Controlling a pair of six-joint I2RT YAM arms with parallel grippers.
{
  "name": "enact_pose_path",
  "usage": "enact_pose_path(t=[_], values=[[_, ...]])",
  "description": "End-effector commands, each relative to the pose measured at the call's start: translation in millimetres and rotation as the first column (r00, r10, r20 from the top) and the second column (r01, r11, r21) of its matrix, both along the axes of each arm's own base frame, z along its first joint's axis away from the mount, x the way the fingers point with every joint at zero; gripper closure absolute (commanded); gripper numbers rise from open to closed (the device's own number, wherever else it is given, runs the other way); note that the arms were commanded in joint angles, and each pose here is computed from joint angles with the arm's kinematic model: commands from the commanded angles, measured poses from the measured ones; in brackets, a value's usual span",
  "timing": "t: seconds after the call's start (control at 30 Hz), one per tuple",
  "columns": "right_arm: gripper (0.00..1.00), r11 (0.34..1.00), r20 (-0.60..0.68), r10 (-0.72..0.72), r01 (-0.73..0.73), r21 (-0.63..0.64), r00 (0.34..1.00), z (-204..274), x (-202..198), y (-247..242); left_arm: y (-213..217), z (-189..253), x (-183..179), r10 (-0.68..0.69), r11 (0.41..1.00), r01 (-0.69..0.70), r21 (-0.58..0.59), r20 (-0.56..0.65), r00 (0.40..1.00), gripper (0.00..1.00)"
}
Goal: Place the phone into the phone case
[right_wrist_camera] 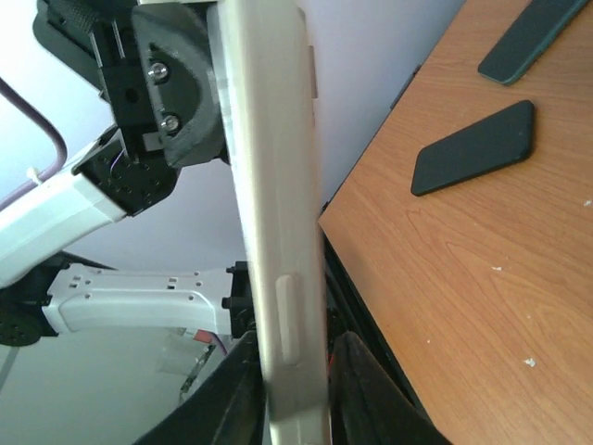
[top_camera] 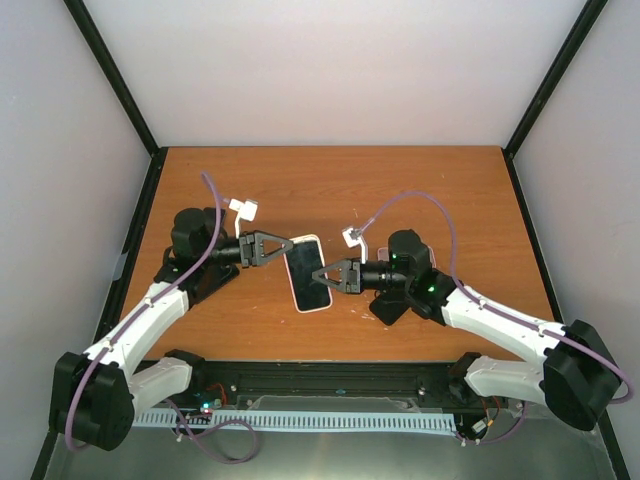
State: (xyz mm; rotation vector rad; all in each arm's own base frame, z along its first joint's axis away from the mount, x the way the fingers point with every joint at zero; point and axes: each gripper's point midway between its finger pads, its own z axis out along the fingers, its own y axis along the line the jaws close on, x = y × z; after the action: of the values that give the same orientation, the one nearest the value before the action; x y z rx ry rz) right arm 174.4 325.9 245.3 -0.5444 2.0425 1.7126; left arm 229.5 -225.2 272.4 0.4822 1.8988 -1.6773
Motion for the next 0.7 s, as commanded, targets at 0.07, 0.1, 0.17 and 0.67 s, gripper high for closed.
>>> enact_pose_path(t=[0.07,0.1,0.17,0.67], values=[[0.72,0.996,0.04,-0.084,0.082,0.041,0.996,23,8,-5,-3,11,-10,-0.073,0.997,0.074,-0.022,0.06,0.996,0.93],[0.68,0.994,0.041,-0.099,0.097,0.047,0.994,27,9,-7,-4,11,-11,-0.078,0.997,0.08,-0.023,0.061,0.995,0.94],[0.62,0.99,0.043,-0.129,0.127,0.056,0.991,33,13,-9,-4,10,-14,-0.094,0.995,0.096,-0.023,0.059,0.994,0.94],[0.69,0.988,0.139,-0.151,0.144,0.057,0.979,64,35,6,-5,2,-24,-0.17,0.985,0.17,-0.017,0.03,0.985,0.94]])
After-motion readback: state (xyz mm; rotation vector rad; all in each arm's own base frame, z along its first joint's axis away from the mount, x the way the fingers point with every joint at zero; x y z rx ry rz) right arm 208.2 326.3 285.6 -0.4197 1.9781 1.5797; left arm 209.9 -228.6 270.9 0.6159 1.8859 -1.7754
